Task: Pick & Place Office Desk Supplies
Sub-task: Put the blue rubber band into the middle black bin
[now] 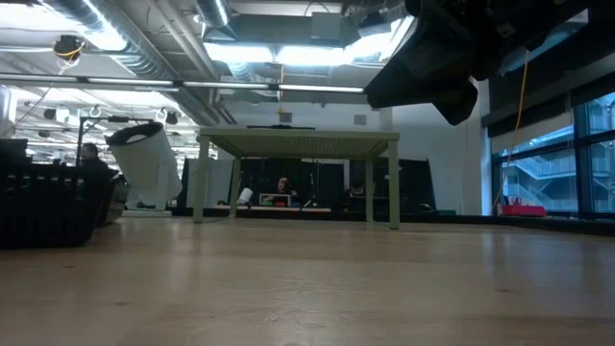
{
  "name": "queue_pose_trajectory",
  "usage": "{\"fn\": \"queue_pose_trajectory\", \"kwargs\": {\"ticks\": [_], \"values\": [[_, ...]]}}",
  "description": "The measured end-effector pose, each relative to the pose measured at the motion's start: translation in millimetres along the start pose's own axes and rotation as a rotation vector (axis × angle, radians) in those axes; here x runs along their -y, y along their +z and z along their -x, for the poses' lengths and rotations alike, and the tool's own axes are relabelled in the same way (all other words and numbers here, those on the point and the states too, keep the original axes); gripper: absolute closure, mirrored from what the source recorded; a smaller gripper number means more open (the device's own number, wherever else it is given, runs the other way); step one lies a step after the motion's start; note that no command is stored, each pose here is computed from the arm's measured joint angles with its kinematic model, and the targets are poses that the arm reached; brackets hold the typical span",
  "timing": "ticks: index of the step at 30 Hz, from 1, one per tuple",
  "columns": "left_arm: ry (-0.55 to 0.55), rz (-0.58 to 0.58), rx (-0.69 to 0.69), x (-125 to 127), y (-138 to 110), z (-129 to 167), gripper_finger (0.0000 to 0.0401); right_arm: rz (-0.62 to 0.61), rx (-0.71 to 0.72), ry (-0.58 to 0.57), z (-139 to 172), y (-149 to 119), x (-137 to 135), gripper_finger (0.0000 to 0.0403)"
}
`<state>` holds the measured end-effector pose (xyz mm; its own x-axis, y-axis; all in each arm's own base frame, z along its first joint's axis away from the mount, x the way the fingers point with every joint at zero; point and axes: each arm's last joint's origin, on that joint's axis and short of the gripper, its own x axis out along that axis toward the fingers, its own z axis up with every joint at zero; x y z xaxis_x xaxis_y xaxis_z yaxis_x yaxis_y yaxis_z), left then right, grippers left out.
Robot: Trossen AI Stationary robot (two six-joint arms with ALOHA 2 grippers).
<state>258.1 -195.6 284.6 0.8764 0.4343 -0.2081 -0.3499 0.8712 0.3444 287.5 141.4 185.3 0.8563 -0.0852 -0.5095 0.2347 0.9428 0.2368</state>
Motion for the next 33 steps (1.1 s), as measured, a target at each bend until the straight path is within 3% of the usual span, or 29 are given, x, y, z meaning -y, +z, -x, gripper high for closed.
{"fn": "queue_pose_trajectory", "kwargs": {"ticks": [4, 9, 14, 19, 22, 26, 33], "values": [[-0.081, 0.015, -0.11, -0.3, -16.0, 1.2, 0.0394, -0.006, 0.0, 0.0, 0.0, 0.0, 0.0, 0.0341], [-0.19, 0.119, -0.406, -8.6, -42.3, 0.3, 0.0394, -0.006, 0.0, 0.0, 0.0, 0.0, 0.0, 0.0341], [-0.154, 0.209, -0.746, -23.2, -64.9, 7.6, 0.0393, -0.006, 0.0, 0.0, 0.0, 0.0, 0.0, 0.0341], [-0.083, 0.226, -1.001, -34.9, -77.2, 19.7, 0.0393, -0.005, 0.0, 0.0, 0.0, 0.0, 0.0, 0.0341], [-0.037, 0.2, -1.062, -39.7, -80.6, 25.6, 0.0393, -0.005, 0.0, 0.0, 0.0, 0.0, 0.0, 0.0341], [-0.006, 0.184, -1.038, -41.1, -81.0, 27.5, 0.0387, -0.005, 0.0, 0.0, 0.0, 0.0, 0.0, 0.0341], [-0.019, 0.188, -1.064, -40.6, -81.4, 28.6, 0.0333, -0.005, 0.0, 0.0, 0.0, 0.0, 0.0, 0.0341]]}}
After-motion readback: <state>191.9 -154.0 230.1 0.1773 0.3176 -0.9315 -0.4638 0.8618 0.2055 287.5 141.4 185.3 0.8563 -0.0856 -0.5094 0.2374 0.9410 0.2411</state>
